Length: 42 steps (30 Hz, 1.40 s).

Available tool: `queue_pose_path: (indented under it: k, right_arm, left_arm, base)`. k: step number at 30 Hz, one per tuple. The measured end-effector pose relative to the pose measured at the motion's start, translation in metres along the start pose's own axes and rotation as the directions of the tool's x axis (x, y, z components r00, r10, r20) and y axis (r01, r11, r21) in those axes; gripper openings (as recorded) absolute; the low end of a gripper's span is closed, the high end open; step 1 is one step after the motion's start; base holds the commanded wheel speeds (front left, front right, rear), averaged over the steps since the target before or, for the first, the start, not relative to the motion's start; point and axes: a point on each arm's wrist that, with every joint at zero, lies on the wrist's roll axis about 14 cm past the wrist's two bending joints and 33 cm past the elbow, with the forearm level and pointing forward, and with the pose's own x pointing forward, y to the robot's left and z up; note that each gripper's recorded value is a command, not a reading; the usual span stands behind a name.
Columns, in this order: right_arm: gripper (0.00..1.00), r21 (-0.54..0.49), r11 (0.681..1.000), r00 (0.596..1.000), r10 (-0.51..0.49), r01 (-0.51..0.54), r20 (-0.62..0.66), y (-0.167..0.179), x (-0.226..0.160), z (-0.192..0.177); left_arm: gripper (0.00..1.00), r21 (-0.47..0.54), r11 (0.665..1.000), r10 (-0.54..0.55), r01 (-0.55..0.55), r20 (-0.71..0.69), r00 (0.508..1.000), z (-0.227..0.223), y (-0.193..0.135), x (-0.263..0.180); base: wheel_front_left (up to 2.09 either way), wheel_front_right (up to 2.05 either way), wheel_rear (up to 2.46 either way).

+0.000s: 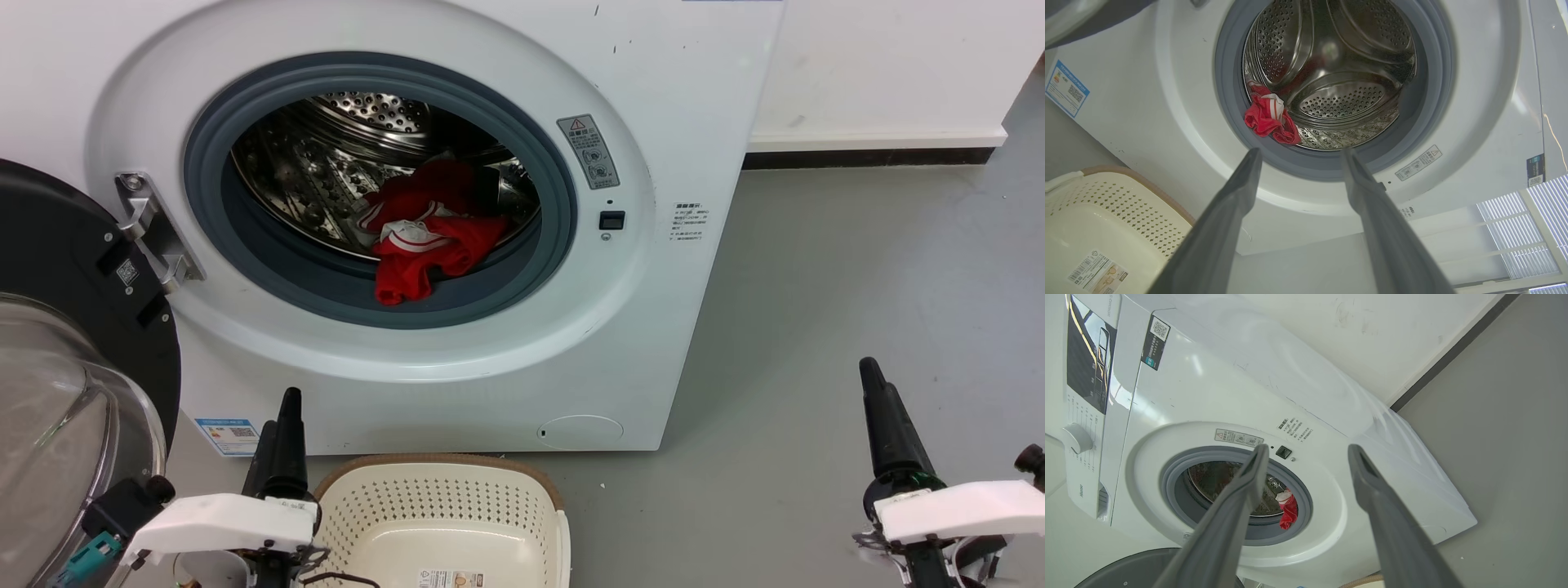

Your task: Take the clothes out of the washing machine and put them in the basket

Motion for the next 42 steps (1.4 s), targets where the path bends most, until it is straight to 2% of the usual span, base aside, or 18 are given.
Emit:
queue_pose_path:
  k: [7,18,27,42]
  right_arm:
    - [1.0,-0.148,0.988,0.999,0.043,-0.042,0.0,0.013,-0.001,-0.002]
    - [1.0,-0.333,0.939,0.996,0.091,-0.087,-0.001,0.026,-0.004,-0.003]
    - [1.0,-0.451,0.886,0.992,0.123,-0.11,0.0,0.033,-0.008,-0.004]
    - [1.0,-0.611,0.78,0.985,0.172,-0.136,0.0,0.043,-0.015,-0.004]
  left_arm:
    - [1.0,0.124,0.992,-0.007,0.005,0.018,1.0,0.001,-0.006,0.0]
    - [1.0,0.297,0.955,-0.02,0.005,0.046,0.999,0.001,-0.011,-0.004]
    - [1.0,0.413,0.911,-0.029,-0.002,0.07,0.997,0.002,-0.012,-0.008]
    - [1.0,0.573,0.819,-0.072,0.003,0.098,0.993,0.003,-0.02,-0.014]
  base:
    - [0.0,0.0,0.0]
    - [0.0,0.0,0.0]
    - [0.0,0.0,0.0]
    - [0.0,0.0,0.0]
